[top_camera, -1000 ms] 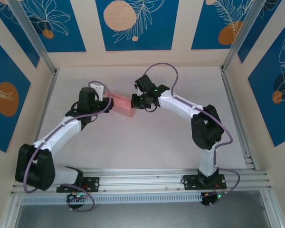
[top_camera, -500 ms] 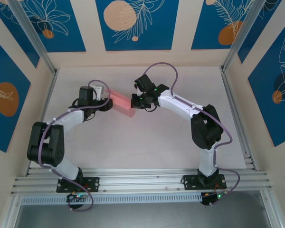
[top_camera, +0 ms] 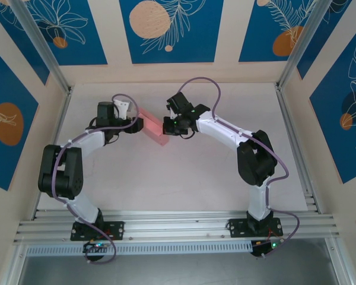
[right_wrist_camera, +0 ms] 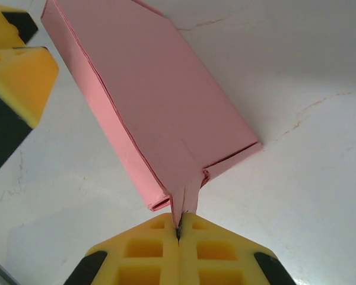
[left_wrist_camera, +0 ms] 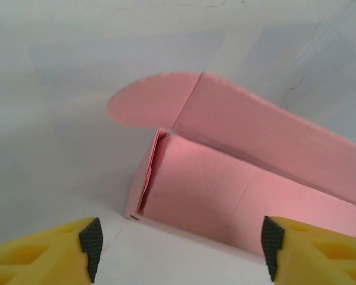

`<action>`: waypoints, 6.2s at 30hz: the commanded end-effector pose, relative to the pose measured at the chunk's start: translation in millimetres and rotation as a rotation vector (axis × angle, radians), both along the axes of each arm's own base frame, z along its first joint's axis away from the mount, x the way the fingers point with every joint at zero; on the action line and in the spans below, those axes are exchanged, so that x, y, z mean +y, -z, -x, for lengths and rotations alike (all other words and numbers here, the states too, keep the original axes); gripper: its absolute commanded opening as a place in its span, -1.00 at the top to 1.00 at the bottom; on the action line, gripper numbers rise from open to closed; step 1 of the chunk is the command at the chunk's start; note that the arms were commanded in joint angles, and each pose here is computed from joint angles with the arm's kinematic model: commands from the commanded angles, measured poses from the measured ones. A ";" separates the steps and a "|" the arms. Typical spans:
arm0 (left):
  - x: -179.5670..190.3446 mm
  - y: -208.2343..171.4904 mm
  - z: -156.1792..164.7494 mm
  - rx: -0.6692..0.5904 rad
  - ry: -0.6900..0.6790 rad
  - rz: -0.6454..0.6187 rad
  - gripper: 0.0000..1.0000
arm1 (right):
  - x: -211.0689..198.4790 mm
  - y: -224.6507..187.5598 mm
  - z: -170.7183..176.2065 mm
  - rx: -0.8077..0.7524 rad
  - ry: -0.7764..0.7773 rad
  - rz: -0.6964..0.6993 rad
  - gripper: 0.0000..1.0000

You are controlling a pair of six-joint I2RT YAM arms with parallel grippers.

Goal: Fold the paper box

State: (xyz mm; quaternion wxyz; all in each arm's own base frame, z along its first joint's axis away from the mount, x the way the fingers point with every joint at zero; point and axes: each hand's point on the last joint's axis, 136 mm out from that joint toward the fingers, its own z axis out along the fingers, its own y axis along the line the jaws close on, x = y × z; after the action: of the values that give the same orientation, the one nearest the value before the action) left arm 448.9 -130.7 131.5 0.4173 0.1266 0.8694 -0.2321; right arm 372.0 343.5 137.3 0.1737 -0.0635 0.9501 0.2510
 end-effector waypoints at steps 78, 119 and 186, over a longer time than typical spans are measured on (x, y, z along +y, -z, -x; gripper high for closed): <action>-37.4 24.1 54.1 0.078 -0.249 0.180 0.31 | -42.1 36.3 18.5 0.086 -0.002 0.166 0.99; -24.0 3.9 70.7 0.040 -0.269 0.151 -0.36 | -49.1 58.1 23.3 0.082 -0.041 0.344 1.00; -16.9 -25.7 38.2 0.287 0.286 -0.326 0.56 | -40.2 50.9 23.8 0.062 -0.058 0.341 1.00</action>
State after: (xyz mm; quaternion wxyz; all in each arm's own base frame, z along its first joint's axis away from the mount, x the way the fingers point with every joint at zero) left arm 416.6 -139.4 155.4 0.2458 0.2865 0.9147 -0.1441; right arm 376.7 311.4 126.3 0.2023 -0.0982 0.9657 0.1299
